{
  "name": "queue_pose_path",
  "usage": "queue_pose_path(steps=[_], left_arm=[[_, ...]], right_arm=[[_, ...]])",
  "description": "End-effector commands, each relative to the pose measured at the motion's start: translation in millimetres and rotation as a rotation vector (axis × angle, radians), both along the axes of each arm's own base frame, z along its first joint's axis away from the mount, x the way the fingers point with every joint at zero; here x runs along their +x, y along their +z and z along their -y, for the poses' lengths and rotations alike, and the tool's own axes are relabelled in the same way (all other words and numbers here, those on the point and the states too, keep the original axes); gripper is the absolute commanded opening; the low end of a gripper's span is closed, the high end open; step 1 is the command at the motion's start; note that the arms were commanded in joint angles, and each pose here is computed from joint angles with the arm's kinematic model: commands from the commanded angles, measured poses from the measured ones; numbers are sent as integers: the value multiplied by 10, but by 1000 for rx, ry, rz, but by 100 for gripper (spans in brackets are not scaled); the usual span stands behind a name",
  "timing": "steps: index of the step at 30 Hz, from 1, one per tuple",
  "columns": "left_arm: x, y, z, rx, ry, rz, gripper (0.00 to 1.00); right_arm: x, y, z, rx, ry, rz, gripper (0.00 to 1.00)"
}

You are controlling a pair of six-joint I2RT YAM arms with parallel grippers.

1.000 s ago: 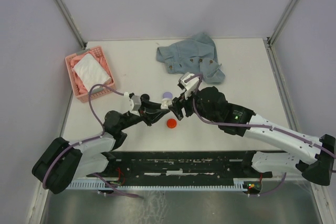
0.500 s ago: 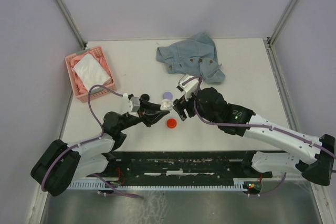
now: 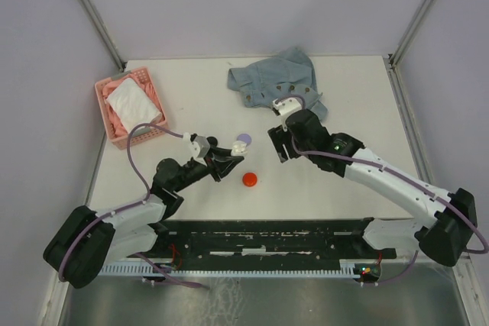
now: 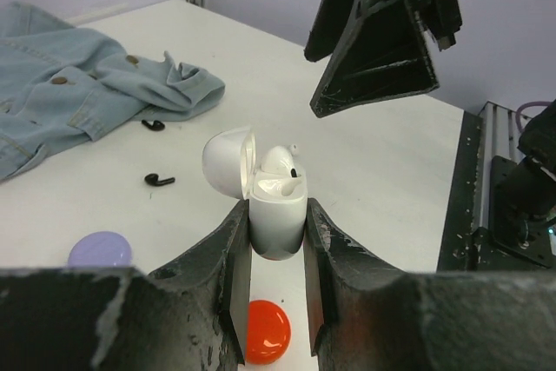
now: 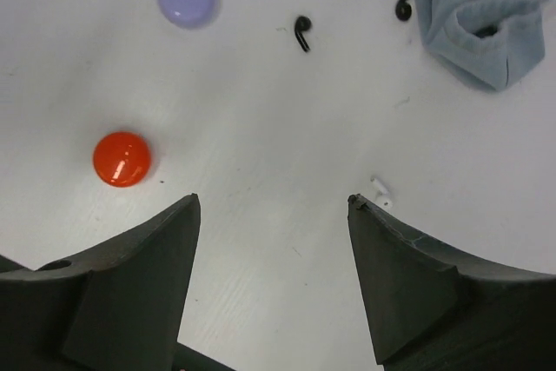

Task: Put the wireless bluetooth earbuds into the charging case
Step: Pick up the earbud from the center of the board.

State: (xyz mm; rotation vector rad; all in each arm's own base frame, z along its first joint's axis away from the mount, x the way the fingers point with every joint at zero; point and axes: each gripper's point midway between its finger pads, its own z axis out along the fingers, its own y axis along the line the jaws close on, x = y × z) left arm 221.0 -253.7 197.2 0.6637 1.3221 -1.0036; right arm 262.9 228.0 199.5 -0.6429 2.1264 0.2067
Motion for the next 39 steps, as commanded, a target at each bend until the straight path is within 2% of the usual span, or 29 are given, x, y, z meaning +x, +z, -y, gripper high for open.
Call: queue_pose_path(steps=[1, 6, 10, 17, 29, 36, 39], left_arm=[[162, 107, -78, 18, 89, 67, 3], [162, 87, -78, 27, 89, 61, 3], [156, 92, -63, 27, 81, 57, 3], [137, 93, -60, 30, 71, 58, 3], [85, 87, 4, 35, 19, 57, 3], [36, 77, 67, 47, -34, 53, 3], [18, 83, 73, 47, -43, 56, 3]], right_arm=[[62, -407, 369, -70, -154, -142, 77], [187, -797, 633, -81, -277, -231, 75], [318, -1080, 863, -78, -391, -284, 70], [433, -1427, 1139, -62, -529, -372, 54], [550, -1765, 1232, -37, -550, -475, 41], [570, -1848, 1247, -36, -556, -511, 38], [561, -1861, 1260, -45, -561, -522, 31]])
